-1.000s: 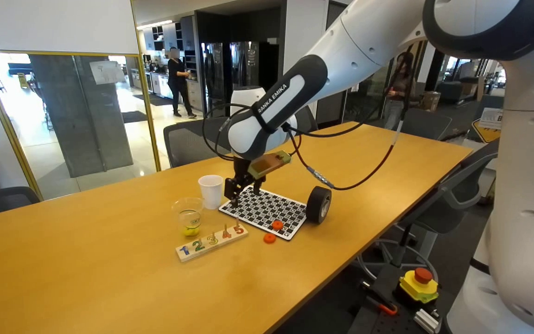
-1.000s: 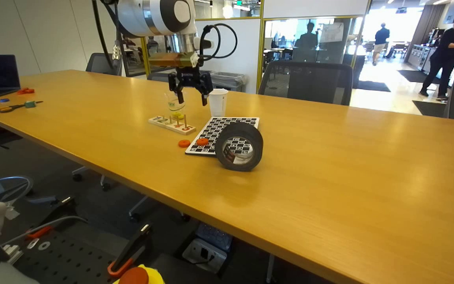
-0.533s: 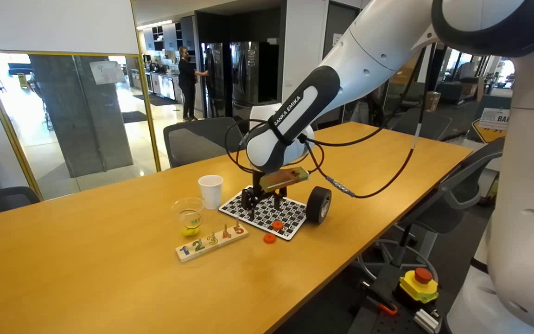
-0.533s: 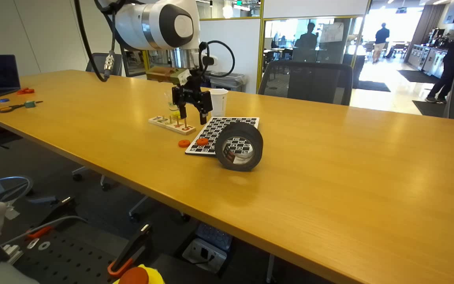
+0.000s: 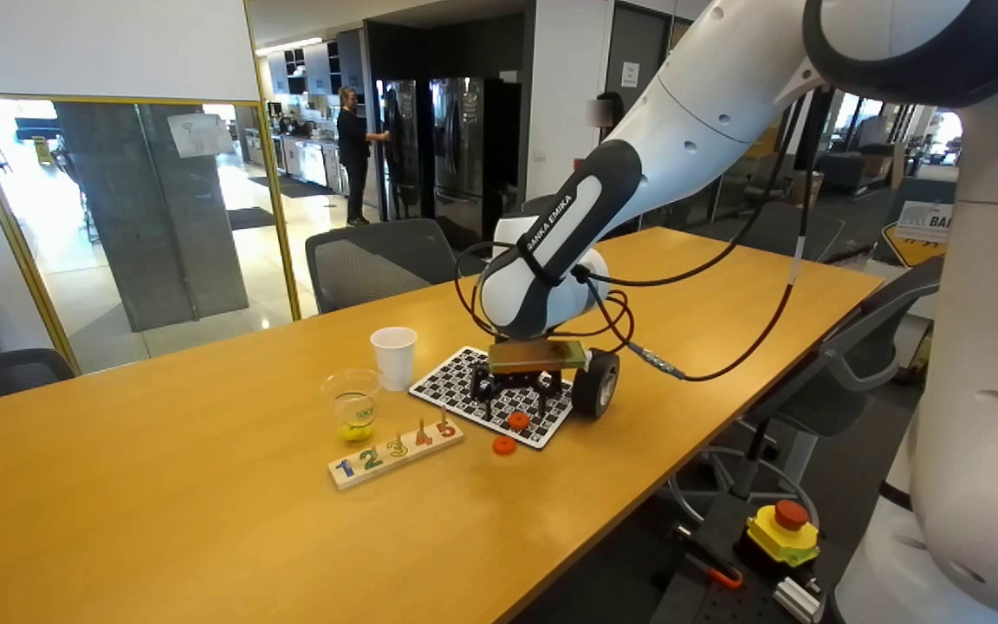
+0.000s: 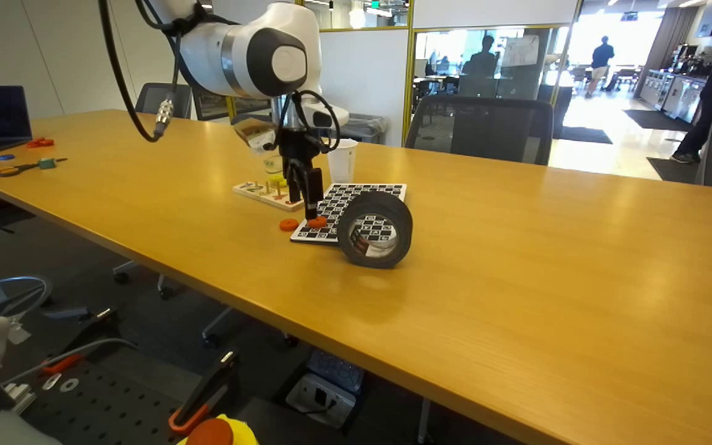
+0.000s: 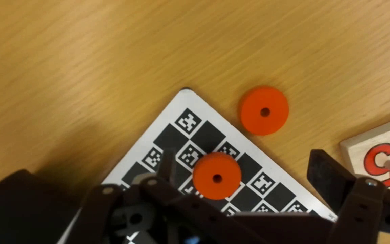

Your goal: Pick up the orange and yellow objects on the table and put them in the two cups

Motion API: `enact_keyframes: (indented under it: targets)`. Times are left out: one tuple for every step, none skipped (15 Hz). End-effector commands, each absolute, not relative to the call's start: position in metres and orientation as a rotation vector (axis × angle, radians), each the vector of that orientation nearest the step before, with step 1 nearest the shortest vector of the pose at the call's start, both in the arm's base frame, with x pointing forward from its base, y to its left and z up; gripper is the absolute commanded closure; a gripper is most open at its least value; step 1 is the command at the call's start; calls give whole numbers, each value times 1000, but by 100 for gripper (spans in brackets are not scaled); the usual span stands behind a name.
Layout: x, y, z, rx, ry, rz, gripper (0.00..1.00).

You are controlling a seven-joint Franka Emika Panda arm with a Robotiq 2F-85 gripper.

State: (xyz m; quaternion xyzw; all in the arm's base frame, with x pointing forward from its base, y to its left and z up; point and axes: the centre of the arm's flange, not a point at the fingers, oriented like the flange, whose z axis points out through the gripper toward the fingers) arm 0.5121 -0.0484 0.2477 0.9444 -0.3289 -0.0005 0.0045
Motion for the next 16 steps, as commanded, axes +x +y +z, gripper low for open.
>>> enact_keyframes:
  targets:
    - [500,-52,251,2869,-1317,40,0]
    - [501,-54,250,2846,-1365,46,0]
    - [504,-55,249,2822,-1403,46,0]
    - [506,-57,249,2804,-1434,48,0]
    - [509,-58,249,2781,-1468,51,0]
    - [510,-59,249,2768,-1489,57,0]
    - [512,-59,248,2749,-1510,66,0]
    - [515,-59,247,2733,-1524,69,0]
    - [516,-60,246,2718,-1540,71,0]
    - [518,-60,244,2705,-1552,68,0]
    - [519,-61,241,2695,-1563,62,0]
    - [520,-61,239,2685,-1575,58,0]
    - [521,-62,237,2677,-1585,54,0]
    - [522,-63,235,2671,-1591,49,0]
    - [523,-63,233,2665,-1596,45,0]
    - [525,-64,231,2661,-1600,42,0]
